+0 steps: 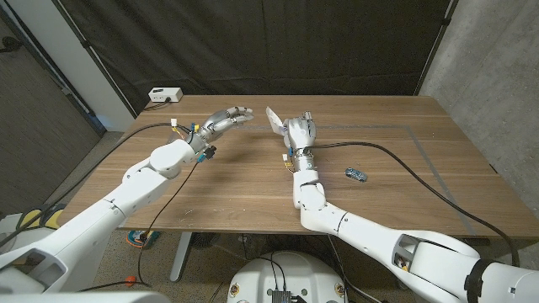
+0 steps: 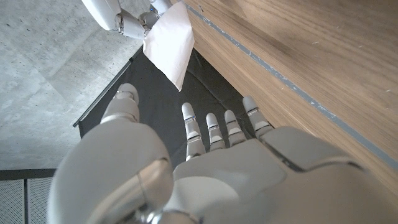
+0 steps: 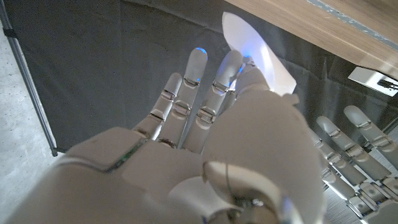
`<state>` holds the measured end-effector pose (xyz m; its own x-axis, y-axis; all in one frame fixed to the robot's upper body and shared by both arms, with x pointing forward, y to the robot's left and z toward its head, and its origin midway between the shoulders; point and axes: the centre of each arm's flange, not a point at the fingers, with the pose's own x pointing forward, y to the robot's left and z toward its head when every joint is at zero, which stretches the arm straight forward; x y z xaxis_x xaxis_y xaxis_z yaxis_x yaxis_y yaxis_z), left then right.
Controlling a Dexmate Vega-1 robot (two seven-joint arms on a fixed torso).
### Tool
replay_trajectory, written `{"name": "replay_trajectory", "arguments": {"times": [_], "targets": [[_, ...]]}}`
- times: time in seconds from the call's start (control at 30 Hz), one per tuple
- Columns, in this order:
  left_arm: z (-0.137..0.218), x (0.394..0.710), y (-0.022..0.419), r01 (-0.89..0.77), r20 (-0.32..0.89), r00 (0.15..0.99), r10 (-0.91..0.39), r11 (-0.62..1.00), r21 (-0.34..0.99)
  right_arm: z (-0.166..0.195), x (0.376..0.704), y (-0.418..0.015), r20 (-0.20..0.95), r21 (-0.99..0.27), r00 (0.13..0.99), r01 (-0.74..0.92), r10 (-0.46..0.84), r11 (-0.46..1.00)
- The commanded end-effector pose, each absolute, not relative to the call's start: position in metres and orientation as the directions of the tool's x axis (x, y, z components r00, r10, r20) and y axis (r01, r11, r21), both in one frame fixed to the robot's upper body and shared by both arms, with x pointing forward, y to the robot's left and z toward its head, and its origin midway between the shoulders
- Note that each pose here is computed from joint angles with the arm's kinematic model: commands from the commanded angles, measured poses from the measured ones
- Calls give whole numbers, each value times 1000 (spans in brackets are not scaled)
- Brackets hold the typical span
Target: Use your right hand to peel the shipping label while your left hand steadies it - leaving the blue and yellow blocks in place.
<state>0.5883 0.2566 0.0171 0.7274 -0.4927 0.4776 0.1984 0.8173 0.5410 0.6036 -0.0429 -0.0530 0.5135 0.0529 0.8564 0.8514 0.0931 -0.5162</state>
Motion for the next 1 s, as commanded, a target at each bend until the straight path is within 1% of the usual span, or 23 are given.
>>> {"name": "replay_trajectory", "arguments": {"times": [0.03, 0.07, 0.1, 0.2, 0.5, 0.63, 0.67, 0.8, 0.9, 1.0], "targets": [[-2, 580, 239, 23, 513, 827, -230, 925, 379, -50, 614, -39, 895, -447, 444, 892, 50, 66], [-4, 580, 236, 18, 512, 832, -213, 933, 359, -50, 614, -40, 895, -446, 443, 892, 51, 69], [-9, 580, 231, 8, 511, 842, -174, 951, 310, -50, 614, -40, 902, -432, 429, 899, 56, 73], [-12, 579, 224, 9, 494, 855, -156, 958, 287, -49, 615, -40, 904, -426, 422, 902, 63, 76], [-15, 578, 201, 44, 463, 868, -182, 955, 292, -47, 616, -39, 898, -438, 433, 897, 77, 56], [-10, 578, 197, 58, 474, 854, -215, 944, 324, -42, 613, -36, 882, -470, 468, 881, 56, 48], [-9, 577, 197, 56, 477, 852, -216, 943, 328, -40, 612, -35, 871, -490, 489, 870, 45, 46], [-7, 577, 197, 34, 496, 844, -204, 943, 330, -37, 611, -35, 851, -526, 526, 849, 17, 62], [-6, 576, 196, -3, 514, 840, -176, 945, 328, -35, 610, -36, 840, -541, 543, 838, -8, 72], [-5, 575, 194, -22, 517, 840, -163, 943, 332, -33, 610, -36, 842, -538, 540, 840, -15, 64]]}}
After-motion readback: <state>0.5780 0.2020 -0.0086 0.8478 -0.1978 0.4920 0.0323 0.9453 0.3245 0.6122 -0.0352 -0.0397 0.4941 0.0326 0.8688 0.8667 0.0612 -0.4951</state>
